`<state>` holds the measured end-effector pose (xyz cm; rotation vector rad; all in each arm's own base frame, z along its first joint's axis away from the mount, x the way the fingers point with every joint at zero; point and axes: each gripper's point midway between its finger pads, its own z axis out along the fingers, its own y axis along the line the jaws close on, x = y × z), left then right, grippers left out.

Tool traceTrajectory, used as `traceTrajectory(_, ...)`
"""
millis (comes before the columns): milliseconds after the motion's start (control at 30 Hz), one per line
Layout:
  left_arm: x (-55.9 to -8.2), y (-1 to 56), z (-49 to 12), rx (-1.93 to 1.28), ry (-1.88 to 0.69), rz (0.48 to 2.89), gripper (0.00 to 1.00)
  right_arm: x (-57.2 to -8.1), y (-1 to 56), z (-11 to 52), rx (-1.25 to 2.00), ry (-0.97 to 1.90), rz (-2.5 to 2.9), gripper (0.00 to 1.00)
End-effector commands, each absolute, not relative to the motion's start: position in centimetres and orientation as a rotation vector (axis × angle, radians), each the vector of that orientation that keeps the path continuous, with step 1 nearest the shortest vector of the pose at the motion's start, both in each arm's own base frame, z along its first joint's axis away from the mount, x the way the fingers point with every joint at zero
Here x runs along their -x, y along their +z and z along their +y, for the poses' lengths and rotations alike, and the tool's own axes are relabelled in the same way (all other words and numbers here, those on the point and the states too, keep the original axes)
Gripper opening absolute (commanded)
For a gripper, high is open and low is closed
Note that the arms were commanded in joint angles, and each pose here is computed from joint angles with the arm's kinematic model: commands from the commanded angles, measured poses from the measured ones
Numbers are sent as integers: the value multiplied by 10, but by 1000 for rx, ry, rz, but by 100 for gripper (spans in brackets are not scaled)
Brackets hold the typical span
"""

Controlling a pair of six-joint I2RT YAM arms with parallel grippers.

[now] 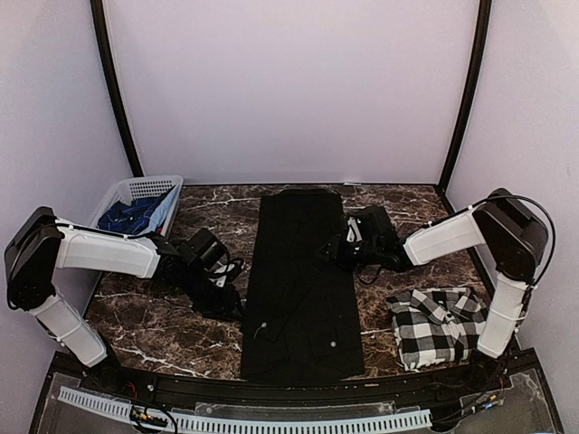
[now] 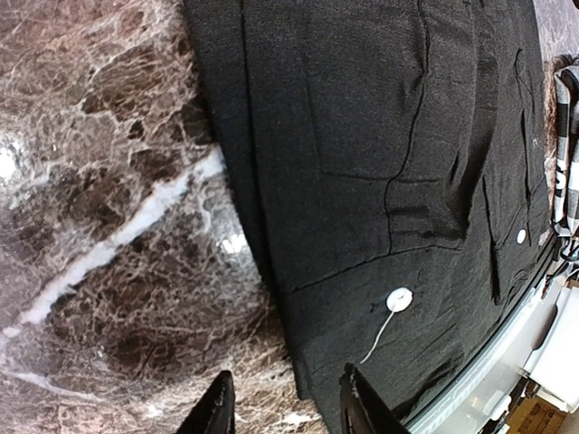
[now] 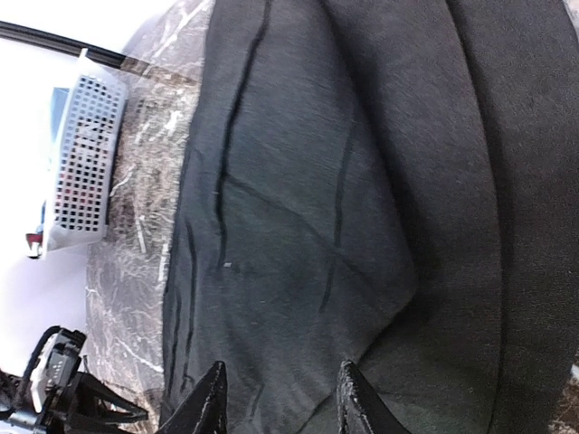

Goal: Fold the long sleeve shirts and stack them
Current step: Smooth out the rectangle-folded shirt at the center of the board.

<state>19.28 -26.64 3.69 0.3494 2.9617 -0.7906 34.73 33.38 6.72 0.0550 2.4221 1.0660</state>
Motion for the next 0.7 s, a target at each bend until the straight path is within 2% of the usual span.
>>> traceTrajectory(0,-190,32,-266,-356,-771,2970,38,-351,55,330,-96,1037,2420,39)
traceTrajectory(433,-190,32,-276,-391,-779,2970,25,-357,41,330,-139,1038,2421,37)
traceTrajectory(667,-187,33,-282,-410,-801,2971,14,-360,45,335,-131,1057,2407,23)
